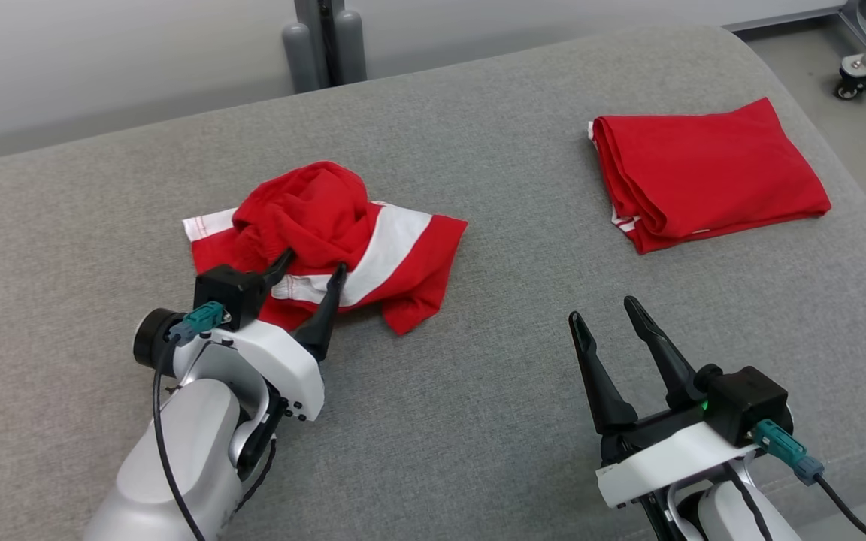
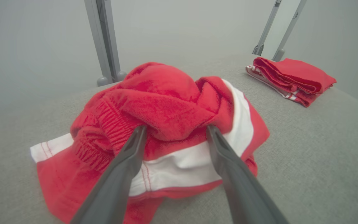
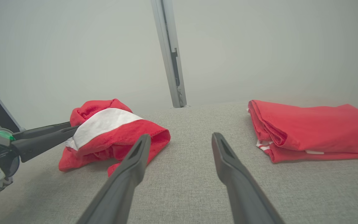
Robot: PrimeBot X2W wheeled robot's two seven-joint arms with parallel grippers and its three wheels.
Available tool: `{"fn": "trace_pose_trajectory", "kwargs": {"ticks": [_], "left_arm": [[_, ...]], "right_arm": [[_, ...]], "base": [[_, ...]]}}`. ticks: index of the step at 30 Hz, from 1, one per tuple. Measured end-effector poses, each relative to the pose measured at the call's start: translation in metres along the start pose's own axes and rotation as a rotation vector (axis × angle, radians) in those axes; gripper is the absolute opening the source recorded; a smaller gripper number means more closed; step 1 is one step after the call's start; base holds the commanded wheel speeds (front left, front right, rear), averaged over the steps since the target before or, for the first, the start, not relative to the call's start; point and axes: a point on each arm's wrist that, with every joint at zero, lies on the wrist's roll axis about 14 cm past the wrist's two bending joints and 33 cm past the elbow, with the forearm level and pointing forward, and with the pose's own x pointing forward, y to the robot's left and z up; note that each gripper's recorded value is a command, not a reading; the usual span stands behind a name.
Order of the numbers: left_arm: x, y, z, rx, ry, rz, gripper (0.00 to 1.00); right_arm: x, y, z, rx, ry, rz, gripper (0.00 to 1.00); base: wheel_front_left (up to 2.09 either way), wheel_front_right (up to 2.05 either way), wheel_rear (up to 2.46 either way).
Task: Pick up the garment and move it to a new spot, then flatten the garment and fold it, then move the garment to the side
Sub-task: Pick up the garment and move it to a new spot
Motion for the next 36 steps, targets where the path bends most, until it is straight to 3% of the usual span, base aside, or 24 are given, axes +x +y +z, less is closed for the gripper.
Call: {"fn": "trace_pose_trajectory", "kwargs": {"ticks": [5, 12, 26, 36], "left_arm": [[-0.011, 0.005, 0.019, -0.033, -0.094, 0.032, 1.00], [-0.058, 0.037, 0.037, -0.066, -0.203, 0.175, 1.00], [-0.162, 0.069, 0.022, -0.153, -0.283, 0.455, 1.00], [-0.219, 0.076, 0.020, -0.138, -0.348, 0.605, 1.00]], "right_arm": [[0.003, 0.011, 0.002, 0.005, -0.009, 0.036, 1.00], [0.007, 0.035, 0.008, 0.008, -0.027, 0.107, 1.00], [0.000, 0.071, 0.006, 0.023, -0.027, 0.209, 1.00], [-0.006, 0.071, 0.017, 0.011, -0.062, 0.203, 1.00]], "base": [[0.00, 0.00, 0.00], [0.00, 0.00, 0.00], [0.00, 0.00, 0.00], [0.00, 0.00, 0.00]]}}
